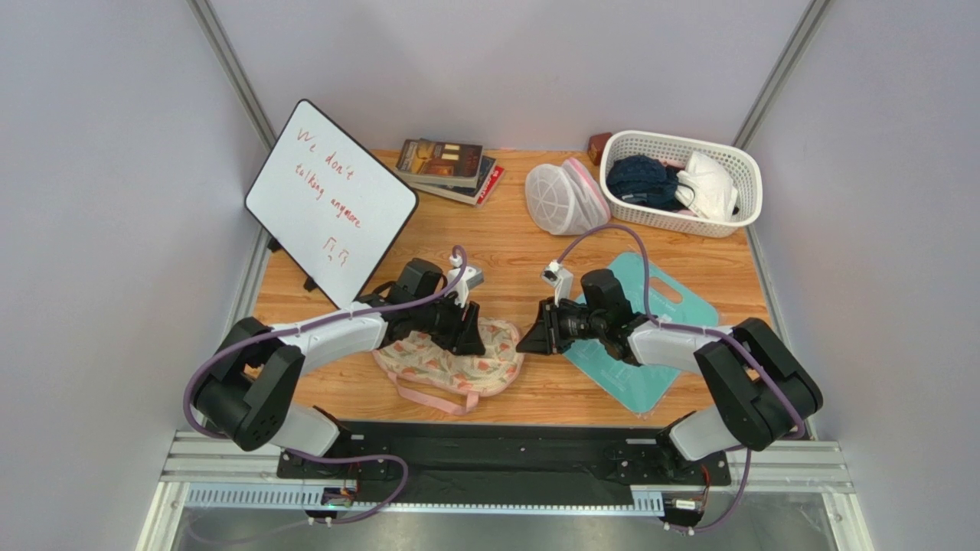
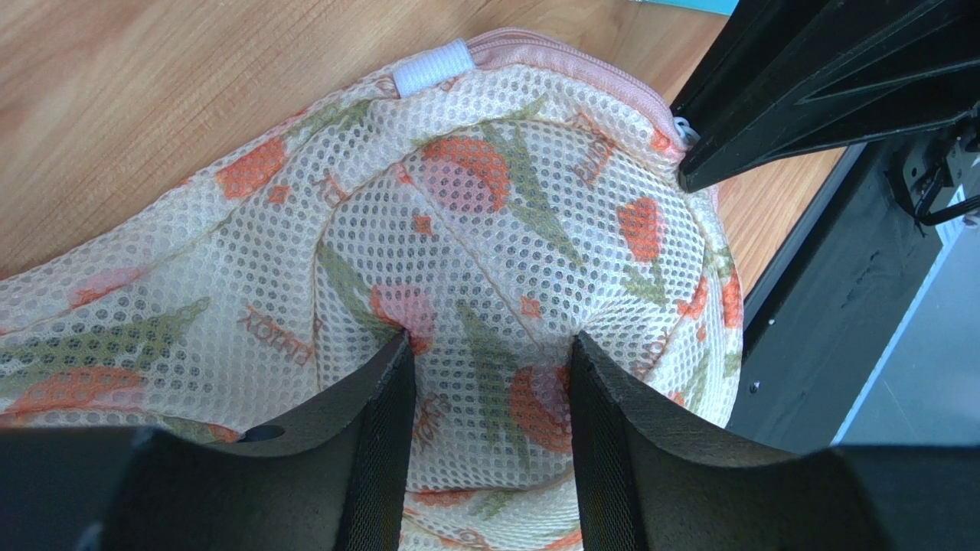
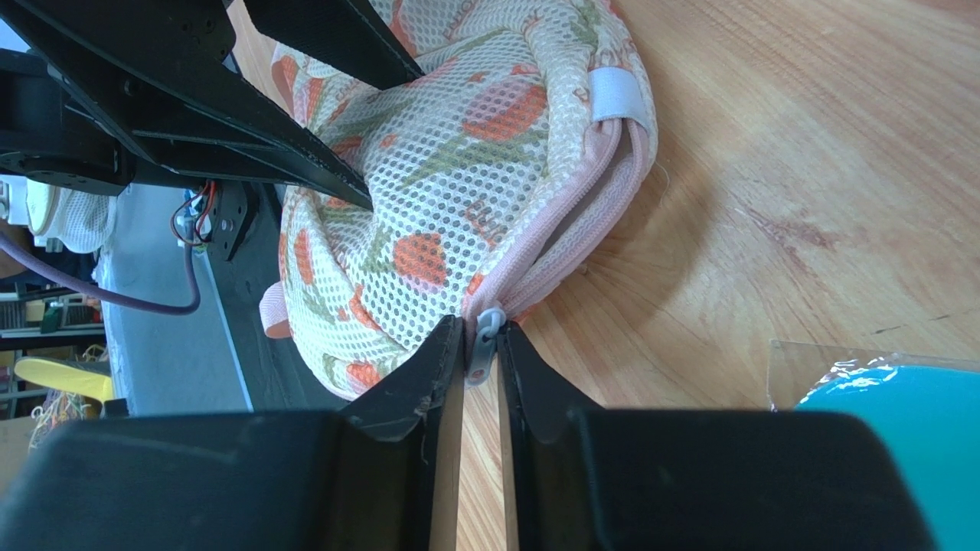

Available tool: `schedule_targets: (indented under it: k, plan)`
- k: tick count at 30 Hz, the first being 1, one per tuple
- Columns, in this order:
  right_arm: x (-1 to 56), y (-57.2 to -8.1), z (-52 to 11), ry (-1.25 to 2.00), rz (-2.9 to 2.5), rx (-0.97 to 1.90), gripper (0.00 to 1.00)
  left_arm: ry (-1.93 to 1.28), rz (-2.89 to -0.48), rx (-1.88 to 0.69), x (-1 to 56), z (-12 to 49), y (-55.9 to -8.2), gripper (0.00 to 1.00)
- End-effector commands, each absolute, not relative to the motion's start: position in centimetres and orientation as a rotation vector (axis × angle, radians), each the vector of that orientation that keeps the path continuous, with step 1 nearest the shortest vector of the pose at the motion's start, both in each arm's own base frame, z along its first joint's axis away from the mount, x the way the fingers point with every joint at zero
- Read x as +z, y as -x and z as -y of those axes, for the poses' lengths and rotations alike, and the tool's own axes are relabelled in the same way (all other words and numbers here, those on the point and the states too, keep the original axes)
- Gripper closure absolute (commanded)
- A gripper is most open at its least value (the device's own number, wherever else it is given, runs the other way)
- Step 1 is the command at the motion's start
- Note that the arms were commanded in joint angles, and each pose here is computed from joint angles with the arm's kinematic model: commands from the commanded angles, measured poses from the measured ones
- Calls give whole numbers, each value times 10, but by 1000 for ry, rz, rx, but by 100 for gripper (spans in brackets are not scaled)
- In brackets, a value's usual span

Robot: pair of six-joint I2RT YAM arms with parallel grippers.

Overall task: Unzip the laundry bag and remove the bra
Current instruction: Unzip the laundry bag at the center of the board.

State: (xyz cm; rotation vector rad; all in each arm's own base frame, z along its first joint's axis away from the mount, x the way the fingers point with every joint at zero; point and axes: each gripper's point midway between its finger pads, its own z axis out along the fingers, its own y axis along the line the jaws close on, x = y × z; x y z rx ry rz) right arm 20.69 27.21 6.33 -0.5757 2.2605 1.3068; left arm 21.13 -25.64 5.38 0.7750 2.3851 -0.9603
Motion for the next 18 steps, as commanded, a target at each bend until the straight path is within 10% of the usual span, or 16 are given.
schedule_targets:
  k: [1,18]
  plan:
    - [73,-208,-273,607,-2215,1310,87,-766,-2357,-950,59,254,-215,100]
    - [47,-214,-246,568,-2358,1086,100,-753,-2376,-882,56,245,-219,100]
